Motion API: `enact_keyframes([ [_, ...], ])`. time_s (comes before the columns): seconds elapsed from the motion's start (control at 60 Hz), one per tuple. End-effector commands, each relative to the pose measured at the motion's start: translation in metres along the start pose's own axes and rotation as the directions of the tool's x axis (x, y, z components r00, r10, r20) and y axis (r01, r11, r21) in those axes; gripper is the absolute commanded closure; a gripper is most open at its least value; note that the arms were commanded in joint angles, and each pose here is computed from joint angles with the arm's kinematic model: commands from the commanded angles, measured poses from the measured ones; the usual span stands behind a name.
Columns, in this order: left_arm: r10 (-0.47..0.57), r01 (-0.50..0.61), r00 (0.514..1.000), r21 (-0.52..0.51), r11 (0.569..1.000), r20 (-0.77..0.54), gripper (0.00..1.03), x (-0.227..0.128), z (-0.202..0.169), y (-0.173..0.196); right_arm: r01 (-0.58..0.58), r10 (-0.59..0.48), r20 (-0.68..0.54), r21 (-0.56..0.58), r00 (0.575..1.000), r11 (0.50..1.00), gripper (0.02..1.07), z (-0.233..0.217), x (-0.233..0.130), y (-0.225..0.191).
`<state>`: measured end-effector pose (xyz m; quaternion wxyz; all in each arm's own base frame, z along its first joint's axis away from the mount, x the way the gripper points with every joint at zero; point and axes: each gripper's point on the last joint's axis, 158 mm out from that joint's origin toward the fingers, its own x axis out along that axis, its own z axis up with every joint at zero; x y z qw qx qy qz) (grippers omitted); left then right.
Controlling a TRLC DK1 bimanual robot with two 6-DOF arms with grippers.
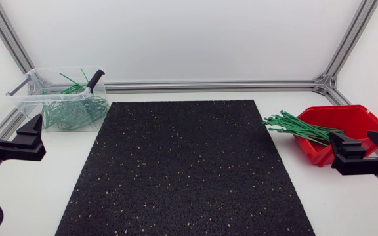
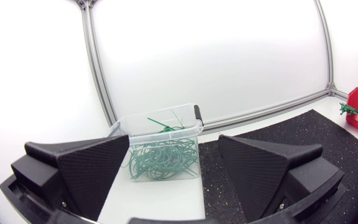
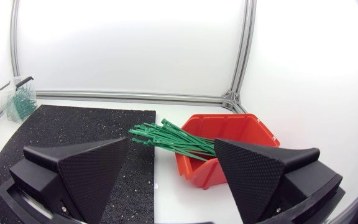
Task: Take a green cable tie from the red box, thread the tail through the head to close it, then place it in the transparent bin on the left.
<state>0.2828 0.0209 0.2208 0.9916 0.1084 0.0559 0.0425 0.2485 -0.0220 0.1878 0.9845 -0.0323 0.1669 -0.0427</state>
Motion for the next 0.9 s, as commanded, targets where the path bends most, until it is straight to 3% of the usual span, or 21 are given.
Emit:
enact_keyframes([
  [0.0, -0.02, 0.02, 1.0, -0.039, 0.999, 0.002, 0.04, -0.004, -0.012, -0.007, -0.009, 0.009, 0.02, -0.004, 1.0, 1.0, 0.07, -0.009, 0.003, 0.004],
  [0.65, -0.107, 0.11, 0.994, -0.21, 0.971, 0.029, 0.05, -0.021, -0.085, -0.041, -0.085, 0.067, 0.275, 0.052, 0.959, 0.995, 0.07, -0.033, 0.016, 0.023],
  [0.883, -0.107, 0.11, 0.994, -0.21, 0.971, 0.029, 0.04, -0.021, -0.085, -0.041, -0.085, 0.068, 0.277, 0.052, 0.959, 0.995, 0.07, -0.034, 0.016, 0.023],
])
